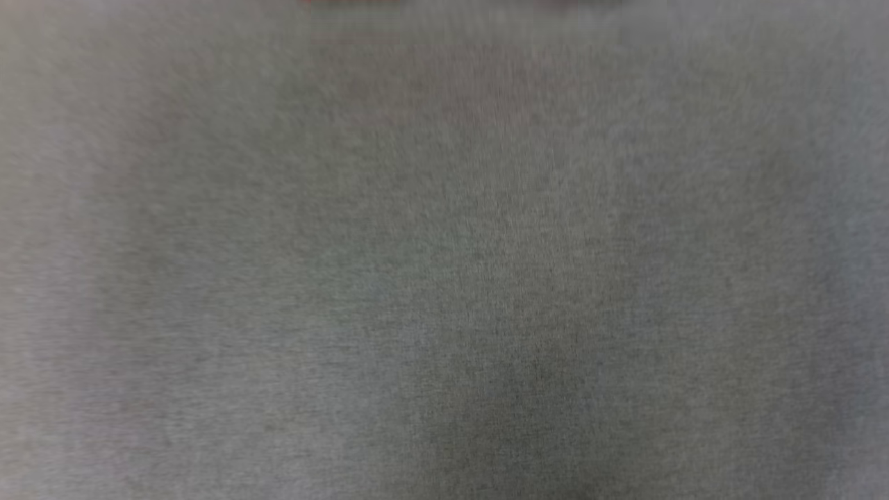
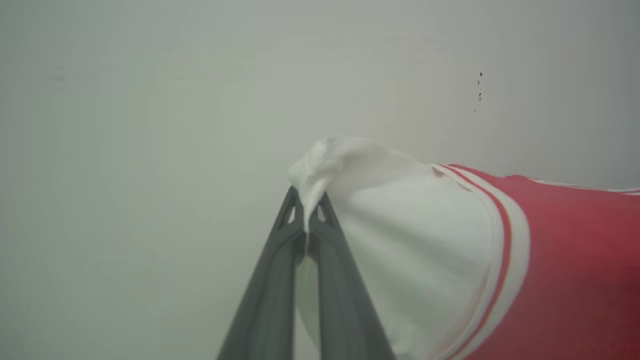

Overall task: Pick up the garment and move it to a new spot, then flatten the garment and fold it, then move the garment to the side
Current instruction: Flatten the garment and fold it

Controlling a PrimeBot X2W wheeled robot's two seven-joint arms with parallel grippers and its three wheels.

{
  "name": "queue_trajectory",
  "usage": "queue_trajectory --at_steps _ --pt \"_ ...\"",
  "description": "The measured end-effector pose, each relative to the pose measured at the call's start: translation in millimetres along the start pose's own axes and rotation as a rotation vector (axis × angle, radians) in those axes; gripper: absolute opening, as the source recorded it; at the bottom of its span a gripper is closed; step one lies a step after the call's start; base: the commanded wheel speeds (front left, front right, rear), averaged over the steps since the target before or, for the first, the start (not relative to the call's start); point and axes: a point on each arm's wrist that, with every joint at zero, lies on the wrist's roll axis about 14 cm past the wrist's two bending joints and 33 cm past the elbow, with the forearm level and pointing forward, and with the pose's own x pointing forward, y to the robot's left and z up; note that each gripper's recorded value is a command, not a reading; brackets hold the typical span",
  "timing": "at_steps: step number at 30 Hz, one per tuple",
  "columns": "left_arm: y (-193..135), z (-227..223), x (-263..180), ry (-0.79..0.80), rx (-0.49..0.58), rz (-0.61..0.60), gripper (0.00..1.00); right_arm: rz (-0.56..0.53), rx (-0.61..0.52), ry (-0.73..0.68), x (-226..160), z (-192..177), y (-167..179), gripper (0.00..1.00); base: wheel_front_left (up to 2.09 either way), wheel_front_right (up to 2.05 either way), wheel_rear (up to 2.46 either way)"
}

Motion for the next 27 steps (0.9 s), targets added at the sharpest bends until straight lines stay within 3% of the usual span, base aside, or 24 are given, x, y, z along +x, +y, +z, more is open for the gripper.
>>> queue_trajectory --at_steps 6,16,27 --pt "6 -49 29 -0.024 -0.019 0.032 0.00 0.032 0.022 -0.038 32 -42 19 0.00 0.00 0.00 0.00" --pt "-11 -167 38 0.082 -0.104 0.033 0.00 0.096 0.032 0.095 49 -150 51 0.00 0.00 0.00 0.00" --pt "-9 -203 6 0.123 -0.152 0.046 0.00 0.133 0.071 0.183 33 -192 63 0.00 0.00 0.00 0.00"
